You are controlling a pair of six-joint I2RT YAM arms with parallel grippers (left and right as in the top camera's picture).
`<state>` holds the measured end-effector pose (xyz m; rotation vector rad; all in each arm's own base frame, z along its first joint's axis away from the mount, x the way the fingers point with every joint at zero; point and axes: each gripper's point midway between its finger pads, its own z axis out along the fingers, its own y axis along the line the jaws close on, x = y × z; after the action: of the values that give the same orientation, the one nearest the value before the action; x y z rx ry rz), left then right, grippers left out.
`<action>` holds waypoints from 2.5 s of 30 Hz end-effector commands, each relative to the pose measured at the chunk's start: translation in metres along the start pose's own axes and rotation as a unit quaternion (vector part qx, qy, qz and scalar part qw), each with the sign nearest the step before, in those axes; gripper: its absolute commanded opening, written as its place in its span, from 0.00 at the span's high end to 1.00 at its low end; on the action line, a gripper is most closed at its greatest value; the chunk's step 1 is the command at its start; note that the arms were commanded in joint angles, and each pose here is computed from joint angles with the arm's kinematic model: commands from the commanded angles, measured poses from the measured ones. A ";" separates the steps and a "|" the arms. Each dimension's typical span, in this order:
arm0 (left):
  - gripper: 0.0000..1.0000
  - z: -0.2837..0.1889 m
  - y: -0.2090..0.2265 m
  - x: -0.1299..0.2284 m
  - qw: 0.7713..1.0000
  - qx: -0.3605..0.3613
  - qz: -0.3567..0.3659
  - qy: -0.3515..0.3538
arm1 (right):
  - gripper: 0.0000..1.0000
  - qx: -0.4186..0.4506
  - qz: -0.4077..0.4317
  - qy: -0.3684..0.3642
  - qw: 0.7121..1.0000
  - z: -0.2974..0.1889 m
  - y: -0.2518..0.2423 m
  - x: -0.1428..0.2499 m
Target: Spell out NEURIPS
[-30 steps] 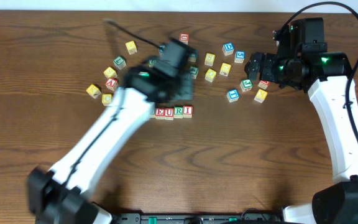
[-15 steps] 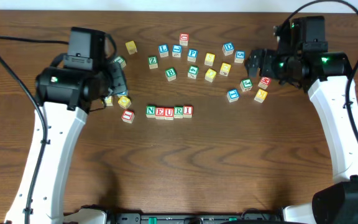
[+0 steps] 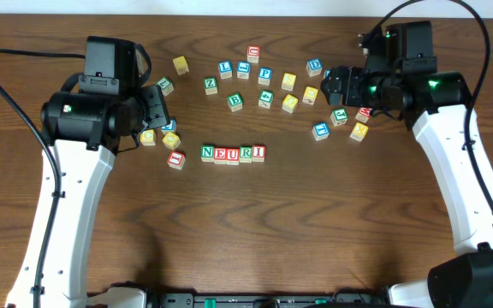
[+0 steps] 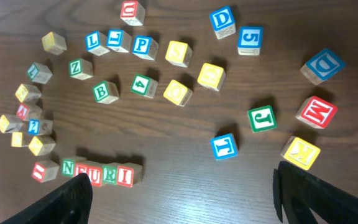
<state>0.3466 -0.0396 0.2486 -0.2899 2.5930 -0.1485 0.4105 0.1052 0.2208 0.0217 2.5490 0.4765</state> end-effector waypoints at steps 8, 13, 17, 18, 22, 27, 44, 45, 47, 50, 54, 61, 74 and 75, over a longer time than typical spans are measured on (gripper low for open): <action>0.41 -0.004 0.000 -0.010 1.000 0.000 0.003 -0.019 | 0.11 0.034 -0.006 0.047 0.998 0.004 0.011 -0.033; 0.41 -0.004 -0.001 -0.011 1.000 0.001 0.003 -0.021 | 0.11 0.035 -0.014 0.069 0.997 0.026 0.024 -0.042; 0.41 -0.004 -0.001 -0.012 1.000 0.001 0.003 -0.023 | 0.07 0.032 -0.015 0.082 0.996 0.054 0.031 -0.040; 0.41 -0.004 -0.001 -0.013 1.000 0.002 0.003 -0.024 | 0.01 0.031 -0.017 0.086 0.996 0.062 0.033 -0.039; 0.41 -0.001 -0.001 -0.013 1.000 0.001 0.003 -0.021 | 0.01 0.023 -0.029 0.081 0.996 0.088 0.041 -0.041; 0.41 0.004 -0.001 -0.012 1.000 -0.002 0.003 -0.013 | 0.01 0.014 -0.031 0.068 0.997 0.103 0.050 -0.044; 0.41 0.013 -0.001 -0.010 1.000 -0.006 0.003 -0.001 | 0.04 0.021 -0.039 0.057 0.997 0.108 0.053 -0.046; 0.41 0.013 -0.001 -0.010 1.000 -0.006 0.003 -0.001 | 0.04 0.021 -0.039 0.057 0.997 0.108 0.053 -0.046; 0.41 0.013 -0.001 -0.010 1.000 -0.006 0.003 -0.001 | 0.04 0.021 -0.039 0.056 0.997 0.108 0.053 -0.047; 0.41 0.013 -0.001 -0.010 1.000 -0.006 0.003 -0.001 | 0.04 0.021 -0.040 0.052 0.998 0.109 0.053 -0.049; 0.41 0.013 -0.001 -0.010 1.000 -0.006 0.003 -0.001 | 0.04 0.019 -0.041 0.048 0.998 0.110 0.054 -0.050; 0.41 0.013 -0.001 -0.011 1.000 -0.005 0.003 -0.003 | 0.05 0.019 -0.035 0.053 0.998 0.120 0.057 -0.046; 0.41 0.013 0.007 -0.018 0.999 -0.029 0.003 -0.020 | 0.22 0.005 -0.016 -0.016 1.000 0.173 0.096 -0.062; 0.40 0.013 0.007 -0.018 0.999 -0.029 0.003 -0.020 | 0.22 0.009 -0.016 -0.016 1.000 0.181 0.096 -0.059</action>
<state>0.3630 -0.0333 0.2421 -0.3045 2.5722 -0.0914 0.5447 0.2358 0.1664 -0.0535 2.4928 0.4828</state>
